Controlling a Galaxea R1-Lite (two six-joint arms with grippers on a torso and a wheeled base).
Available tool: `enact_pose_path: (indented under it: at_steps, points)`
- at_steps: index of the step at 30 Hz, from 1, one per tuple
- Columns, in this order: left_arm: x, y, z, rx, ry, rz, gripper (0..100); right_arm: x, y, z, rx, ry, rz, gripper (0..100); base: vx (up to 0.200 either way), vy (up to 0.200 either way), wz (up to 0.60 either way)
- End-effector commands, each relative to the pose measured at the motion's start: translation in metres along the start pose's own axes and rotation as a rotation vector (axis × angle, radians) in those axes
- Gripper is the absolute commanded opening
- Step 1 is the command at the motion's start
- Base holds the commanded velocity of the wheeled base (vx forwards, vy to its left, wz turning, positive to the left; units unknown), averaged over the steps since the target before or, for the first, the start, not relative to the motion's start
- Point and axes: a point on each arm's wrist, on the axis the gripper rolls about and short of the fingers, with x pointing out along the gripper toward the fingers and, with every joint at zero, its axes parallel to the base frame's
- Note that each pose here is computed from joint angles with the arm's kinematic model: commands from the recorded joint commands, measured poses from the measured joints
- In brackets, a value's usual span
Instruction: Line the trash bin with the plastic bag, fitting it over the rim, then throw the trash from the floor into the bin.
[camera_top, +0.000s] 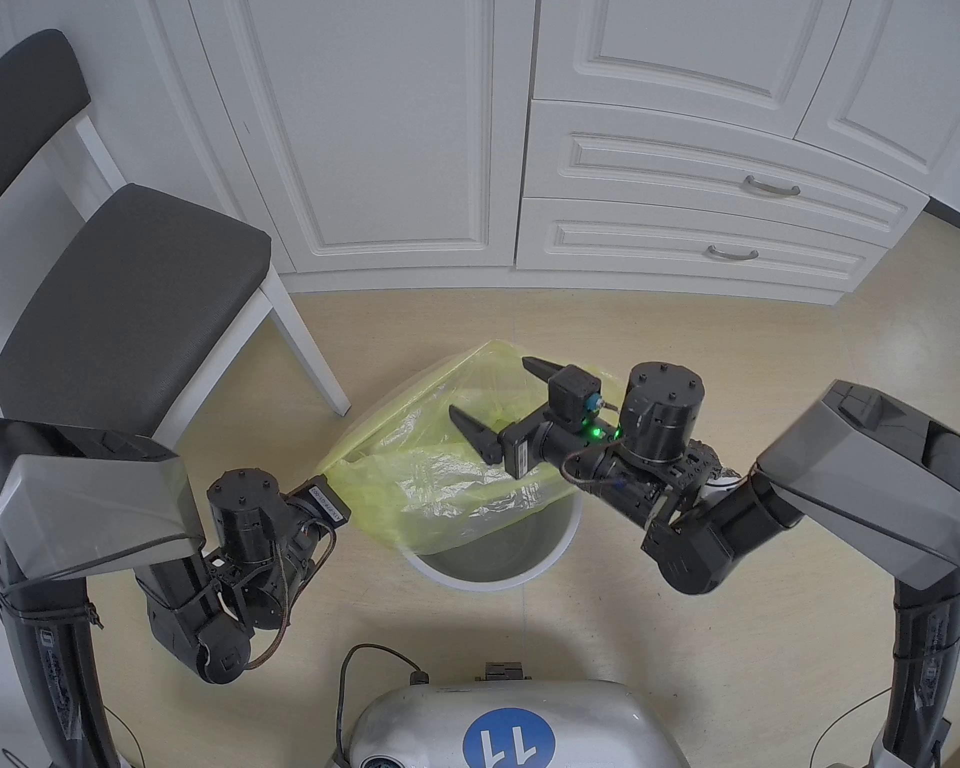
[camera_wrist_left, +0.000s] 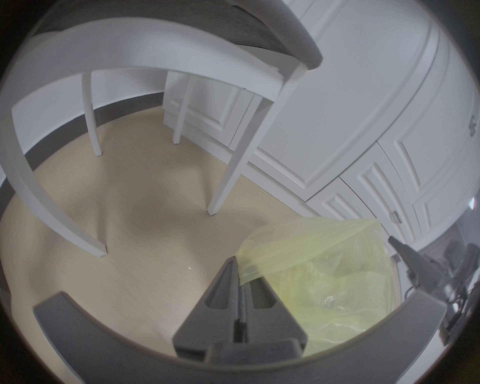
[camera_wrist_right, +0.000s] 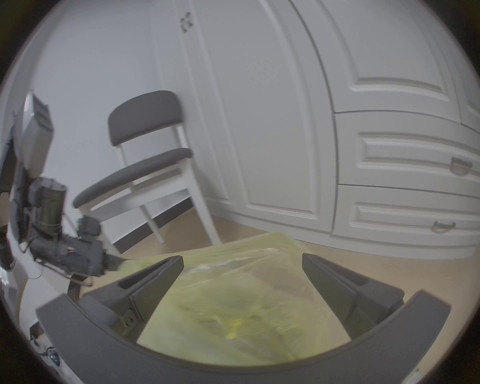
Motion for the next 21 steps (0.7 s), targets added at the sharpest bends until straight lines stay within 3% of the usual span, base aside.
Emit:
enact_pose_path:
  at_steps: [1,8,9,15,21]
  points:
    - [-0.022,-0.007,0.007,0.104,0.012,-0.028,0,-0.033,0.036,0.023,-0.064,-0.01,0.114,100,0.0,0.0,0.0]
    - [-0.029,-0.012,0.005,0.153,0.026,-0.044,0,-0.038,0.037,0.021,-0.063,-0.001,0.136,100,0.0,0.0,0.0]
    - [-0.031,-0.01,0.004,0.161,0.035,-0.042,100,-0.039,0.038,0.022,-0.063,-0.003,0.142,100,0.0,0.0,0.0]
    - [-0.047,-0.012,0.016,0.204,0.038,-0.08,100,-0.048,0.042,0.017,-0.08,0.011,0.178,100,0.0,0.0,0.0]
    - [-0.077,-0.017,0.04,0.257,0.032,-0.203,100,-0.05,0.042,0.014,-0.081,0.027,0.182,100,0.0,0.0,0.0]
